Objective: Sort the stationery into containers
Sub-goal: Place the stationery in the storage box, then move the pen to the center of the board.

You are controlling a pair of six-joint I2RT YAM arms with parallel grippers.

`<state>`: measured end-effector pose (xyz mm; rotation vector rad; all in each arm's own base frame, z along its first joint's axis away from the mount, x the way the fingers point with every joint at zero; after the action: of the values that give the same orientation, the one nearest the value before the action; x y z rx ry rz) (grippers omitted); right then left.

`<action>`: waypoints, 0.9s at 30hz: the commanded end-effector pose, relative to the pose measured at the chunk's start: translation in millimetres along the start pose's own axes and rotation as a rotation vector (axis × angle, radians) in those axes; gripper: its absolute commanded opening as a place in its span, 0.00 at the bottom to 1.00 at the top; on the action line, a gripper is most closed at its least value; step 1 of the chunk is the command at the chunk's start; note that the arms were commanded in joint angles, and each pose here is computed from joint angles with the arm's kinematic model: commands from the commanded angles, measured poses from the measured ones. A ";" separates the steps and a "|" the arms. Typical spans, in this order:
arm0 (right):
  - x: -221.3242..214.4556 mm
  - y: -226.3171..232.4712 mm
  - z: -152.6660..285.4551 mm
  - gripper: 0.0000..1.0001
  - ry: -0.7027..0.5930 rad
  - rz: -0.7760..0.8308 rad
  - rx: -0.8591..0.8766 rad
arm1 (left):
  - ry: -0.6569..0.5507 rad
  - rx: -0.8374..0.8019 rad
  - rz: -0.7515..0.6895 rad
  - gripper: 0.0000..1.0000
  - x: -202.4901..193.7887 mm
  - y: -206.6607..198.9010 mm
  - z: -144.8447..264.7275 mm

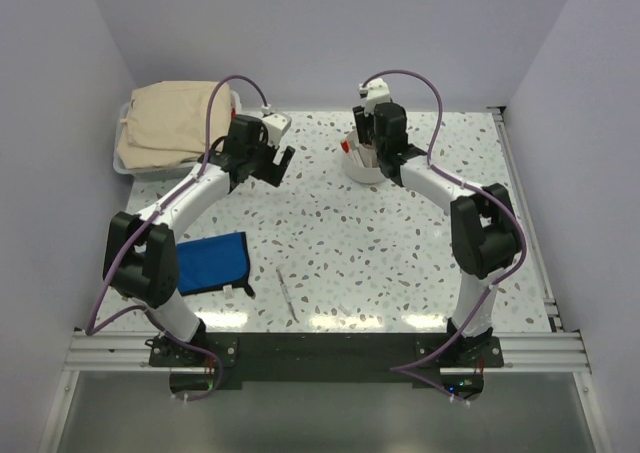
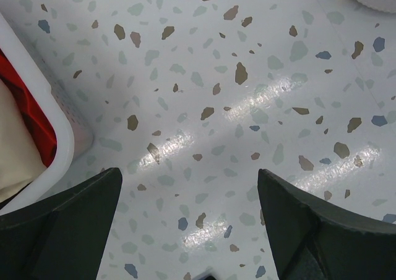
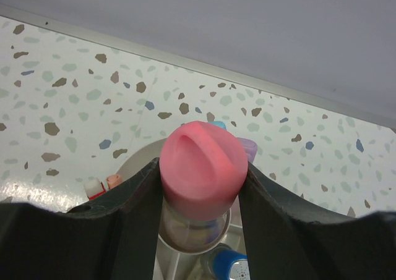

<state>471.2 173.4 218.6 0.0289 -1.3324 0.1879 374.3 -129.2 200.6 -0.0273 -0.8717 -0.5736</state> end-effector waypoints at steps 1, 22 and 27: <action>12.9 -5.9 2.5 0.10 -0.068 -0.034 -0.054 | -0.075 0.015 0.017 0.96 19.5 5.7 4.9; 77.9 -11.2 112.7 0.74 0.029 -0.187 0.160 | -0.065 -0.061 -0.233 0.96 -7.8 2.7 32.7; 37.4 11.2 153.0 0.89 0.240 -0.193 0.437 | -0.048 -0.165 -0.508 0.96 -34.1 -2.7 54.1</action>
<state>374.9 157.8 321.5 0.3075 -1.2928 0.1690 337.9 -111.9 202.8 0.0178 -0.8774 -0.8546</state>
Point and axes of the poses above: each gripper's point midway between its finger pads, its own z axis back along the fingers, its own y axis along the line the jaws close on, x = y × z, the point moved 8 cm from there along z, back along the fingers, and after that the axes turned 5 degrees about -z, right-handed, at the moved point
